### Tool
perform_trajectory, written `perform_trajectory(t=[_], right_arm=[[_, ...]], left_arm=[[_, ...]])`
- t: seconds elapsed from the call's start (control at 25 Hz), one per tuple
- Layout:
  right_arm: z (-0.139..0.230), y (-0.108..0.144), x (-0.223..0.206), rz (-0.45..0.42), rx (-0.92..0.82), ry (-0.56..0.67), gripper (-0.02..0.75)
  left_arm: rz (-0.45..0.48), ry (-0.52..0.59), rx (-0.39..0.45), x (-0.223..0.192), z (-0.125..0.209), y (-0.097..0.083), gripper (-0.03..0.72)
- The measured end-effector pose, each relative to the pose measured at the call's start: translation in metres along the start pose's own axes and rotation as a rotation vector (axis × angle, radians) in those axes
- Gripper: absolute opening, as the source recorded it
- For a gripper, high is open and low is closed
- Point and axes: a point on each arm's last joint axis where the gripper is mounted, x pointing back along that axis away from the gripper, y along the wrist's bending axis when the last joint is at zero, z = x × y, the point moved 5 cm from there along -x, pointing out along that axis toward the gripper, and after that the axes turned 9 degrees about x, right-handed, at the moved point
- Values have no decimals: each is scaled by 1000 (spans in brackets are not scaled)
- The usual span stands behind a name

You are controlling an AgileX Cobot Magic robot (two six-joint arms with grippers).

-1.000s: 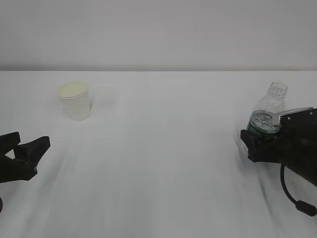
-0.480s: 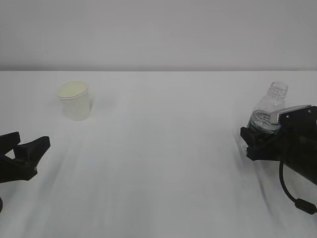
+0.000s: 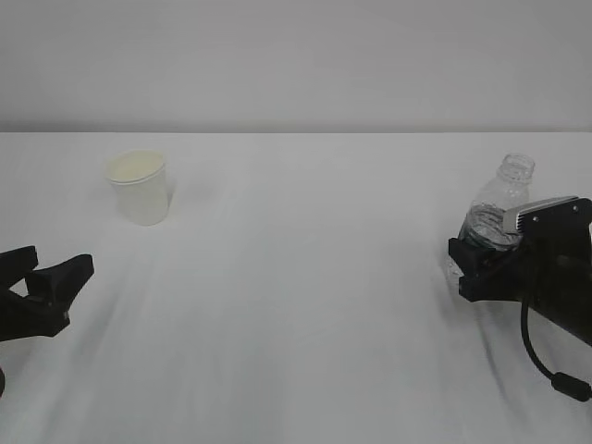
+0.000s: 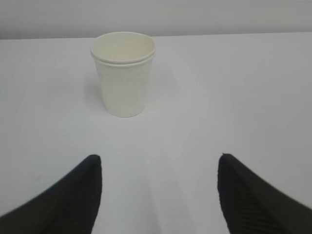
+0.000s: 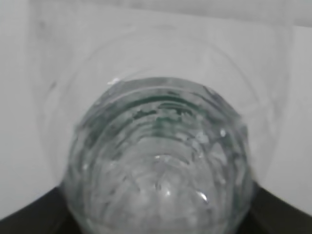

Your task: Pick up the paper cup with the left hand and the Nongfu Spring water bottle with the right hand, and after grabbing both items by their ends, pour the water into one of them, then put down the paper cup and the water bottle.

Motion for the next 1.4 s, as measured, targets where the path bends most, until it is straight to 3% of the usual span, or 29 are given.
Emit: perform_trajectory(t=[0.72, 0.96, 1.4], right_arm=[[2, 8, 15, -29, 3, 20, 445], [-25, 4, 27, -19, 33, -40, 445], [-22, 17, 42, -79, 54, -27, 445]], left_arm=[[19, 26, -10, -1, 6, -2, 536], [21, 27, -11, -1, 6, -2, 531], [19, 27, -10, -1, 6, -2, 524]])
